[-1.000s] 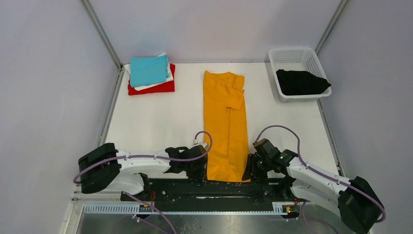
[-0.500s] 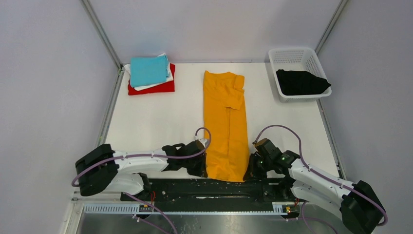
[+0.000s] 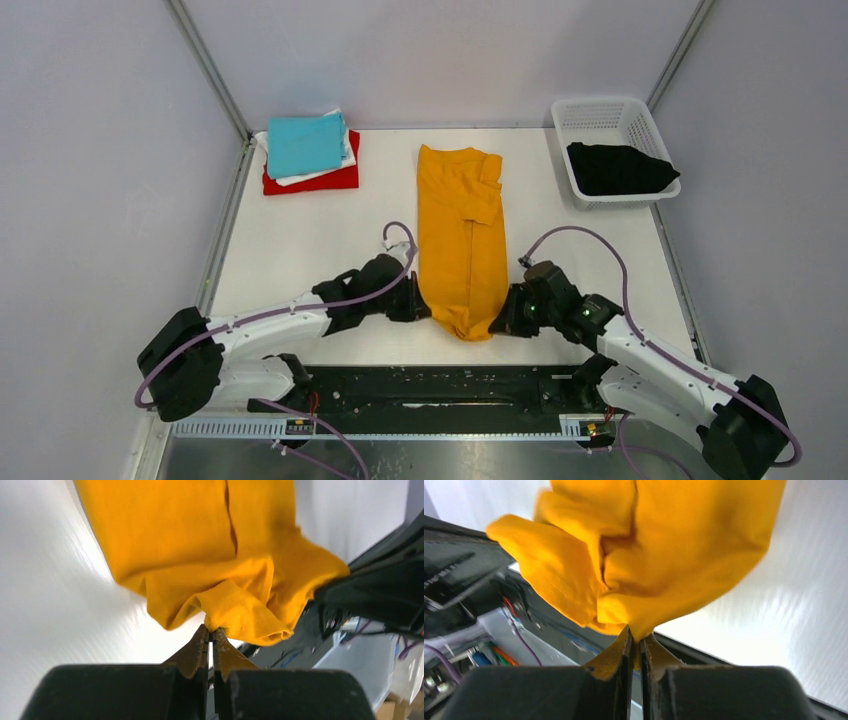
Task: Fold and stack the t-shirts
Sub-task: Grab the bottom of the folded rectangular tshirt with both arms, then fold the folded rectangular tshirt in 1/3 of the way
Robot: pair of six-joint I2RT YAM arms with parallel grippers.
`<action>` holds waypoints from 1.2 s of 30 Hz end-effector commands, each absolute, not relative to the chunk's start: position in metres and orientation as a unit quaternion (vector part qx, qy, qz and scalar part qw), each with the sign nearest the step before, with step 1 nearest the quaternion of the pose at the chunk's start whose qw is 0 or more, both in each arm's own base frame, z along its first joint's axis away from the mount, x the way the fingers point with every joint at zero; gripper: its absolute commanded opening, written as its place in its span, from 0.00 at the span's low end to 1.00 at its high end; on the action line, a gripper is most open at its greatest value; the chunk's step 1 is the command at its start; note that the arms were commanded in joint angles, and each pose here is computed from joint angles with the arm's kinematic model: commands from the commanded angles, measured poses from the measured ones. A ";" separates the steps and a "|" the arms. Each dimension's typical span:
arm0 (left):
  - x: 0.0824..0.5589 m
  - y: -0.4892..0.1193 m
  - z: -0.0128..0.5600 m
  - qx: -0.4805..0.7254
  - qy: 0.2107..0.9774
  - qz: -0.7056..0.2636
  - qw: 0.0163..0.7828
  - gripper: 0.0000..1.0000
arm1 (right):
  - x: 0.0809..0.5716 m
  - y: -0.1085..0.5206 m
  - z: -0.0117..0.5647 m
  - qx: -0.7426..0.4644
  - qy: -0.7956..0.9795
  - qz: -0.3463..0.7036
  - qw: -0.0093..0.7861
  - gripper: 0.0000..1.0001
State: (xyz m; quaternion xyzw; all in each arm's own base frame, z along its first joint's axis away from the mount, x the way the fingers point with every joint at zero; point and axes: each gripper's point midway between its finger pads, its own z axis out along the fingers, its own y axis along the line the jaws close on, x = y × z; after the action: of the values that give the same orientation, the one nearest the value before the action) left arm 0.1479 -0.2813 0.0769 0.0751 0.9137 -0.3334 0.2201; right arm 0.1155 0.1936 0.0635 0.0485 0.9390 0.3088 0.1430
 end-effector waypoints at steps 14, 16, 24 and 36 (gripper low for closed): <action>0.346 -0.296 0.117 -0.005 0.895 -0.317 0.315 0.00 | 0.325 0.194 0.126 0.117 0.902 0.291 0.296 0.09; 0.363 -0.297 0.113 -0.010 0.896 -0.319 0.309 0.00 | 0.342 0.194 0.124 0.121 0.901 0.290 0.299 0.10; 0.401 -0.274 0.095 -0.050 0.906 -0.293 0.301 0.01 | 0.398 0.189 0.107 0.132 0.909 0.278 0.282 0.31; 0.361 -0.270 0.124 0.012 0.894 -0.340 0.292 0.93 | 0.357 0.168 0.104 0.128 0.906 0.276 0.295 0.73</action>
State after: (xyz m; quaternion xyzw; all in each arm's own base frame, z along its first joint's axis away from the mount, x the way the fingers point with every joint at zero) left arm 0.3894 -0.2654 0.0928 -0.0288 0.9133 -0.2898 0.2847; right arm 0.3853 0.1748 0.0972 0.1347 0.9119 0.2694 0.2787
